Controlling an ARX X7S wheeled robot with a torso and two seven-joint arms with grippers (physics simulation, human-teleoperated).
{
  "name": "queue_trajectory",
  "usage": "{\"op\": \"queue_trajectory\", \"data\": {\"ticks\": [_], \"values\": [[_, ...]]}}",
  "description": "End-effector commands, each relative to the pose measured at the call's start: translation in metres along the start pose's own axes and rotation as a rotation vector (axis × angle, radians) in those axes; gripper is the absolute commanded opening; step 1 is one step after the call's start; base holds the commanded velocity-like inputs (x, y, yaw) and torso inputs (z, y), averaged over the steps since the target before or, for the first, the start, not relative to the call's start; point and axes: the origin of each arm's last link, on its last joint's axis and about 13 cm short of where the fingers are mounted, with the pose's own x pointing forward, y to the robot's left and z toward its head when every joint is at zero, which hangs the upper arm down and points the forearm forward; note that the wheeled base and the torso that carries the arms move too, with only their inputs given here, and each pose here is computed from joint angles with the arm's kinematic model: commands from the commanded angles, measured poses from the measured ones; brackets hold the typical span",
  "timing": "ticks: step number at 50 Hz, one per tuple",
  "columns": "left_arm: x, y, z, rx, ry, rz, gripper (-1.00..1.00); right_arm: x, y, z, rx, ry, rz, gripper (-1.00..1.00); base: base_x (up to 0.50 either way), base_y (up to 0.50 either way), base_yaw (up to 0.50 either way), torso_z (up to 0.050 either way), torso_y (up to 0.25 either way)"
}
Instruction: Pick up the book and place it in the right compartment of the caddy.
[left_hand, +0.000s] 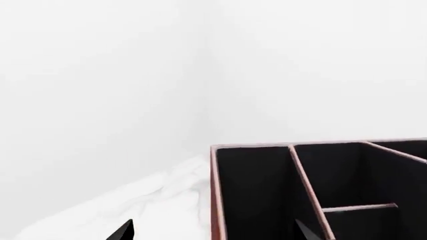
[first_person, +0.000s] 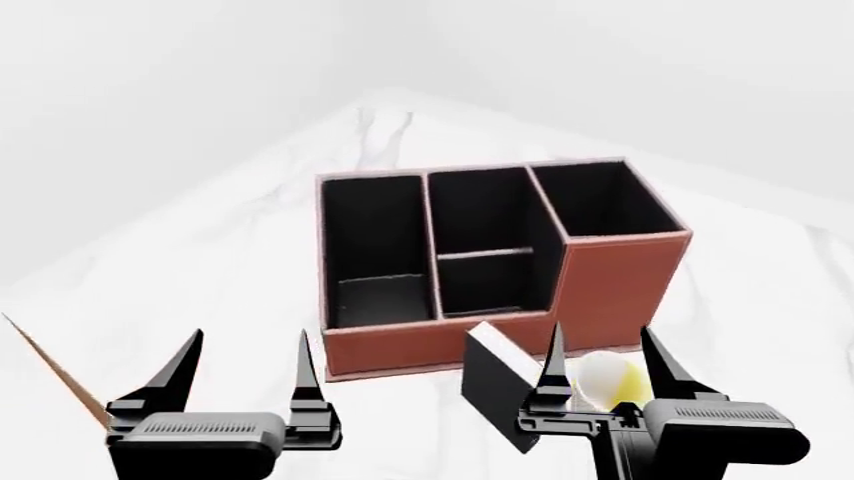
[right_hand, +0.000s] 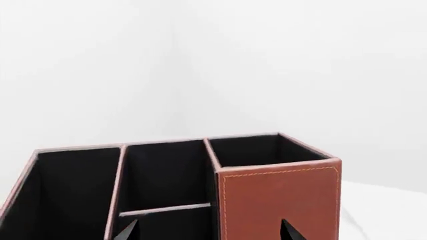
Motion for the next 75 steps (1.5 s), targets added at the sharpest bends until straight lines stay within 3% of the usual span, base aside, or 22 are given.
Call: {"op": "queue_trajectory", "data": {"ticks": [1,19,23,24,26,49,75], "values": [[-0.0001,-0.0006,0.0000,0.000,0.000,-0.002,1.00,0.0000,-0.0001,0.0003,0.000,-0.001,-0.001,1.00,0.00,0.00,0.50,0.000,0.000],[-0.0007,-0.0009,0.0003,-0.001,0.000,-0.005,1.00,0.0003,-0.0001,-0.0005,-0.002,0.002,-0.010,1.00,0.00,0.00,0.50,0.000,0.000],[-0.0008,-0.0009,0.0002,-0.001,0.000,-0.007,1.00,-0.0002,0.0007,-0.0003,-0.019,0.000,-0.005,1.00,-0.18,0.22,0.00,0.000,0.000],[-0.0007,-0.0010,0.0000,0.000,0.001,-0.007,1.00,0.0000,0.0002,-0.0003,0.038,0.007,-0.006,1.00,0.00,0.00,0.00,0.000,0.000],[-0.0008,-0.0009,0.0003,0.000,-0.001,-0.007,1.00,0.0002,-0.0001,-0.0004,0.011,0.006,-0.009,1.00,0.00,0.00,0.00,0.000,0.000],[-0.0010,-0.0010,0.0002,0.000,-0.001,-0.007,1.00,-0.0002,0.0000,-0.0002,0.043,0.004,-0.001,1.00,0.16,-0.20,0.00,0.000,0.000],[-0.0009,-0.0009,0.0002,-0.001,0.000,-0.005,1.00,-0.0009,0.0005,0.0002,0.038,-0.006,0.015,1.00,0.15,0.12,0.00,0.000,0.000]]}}
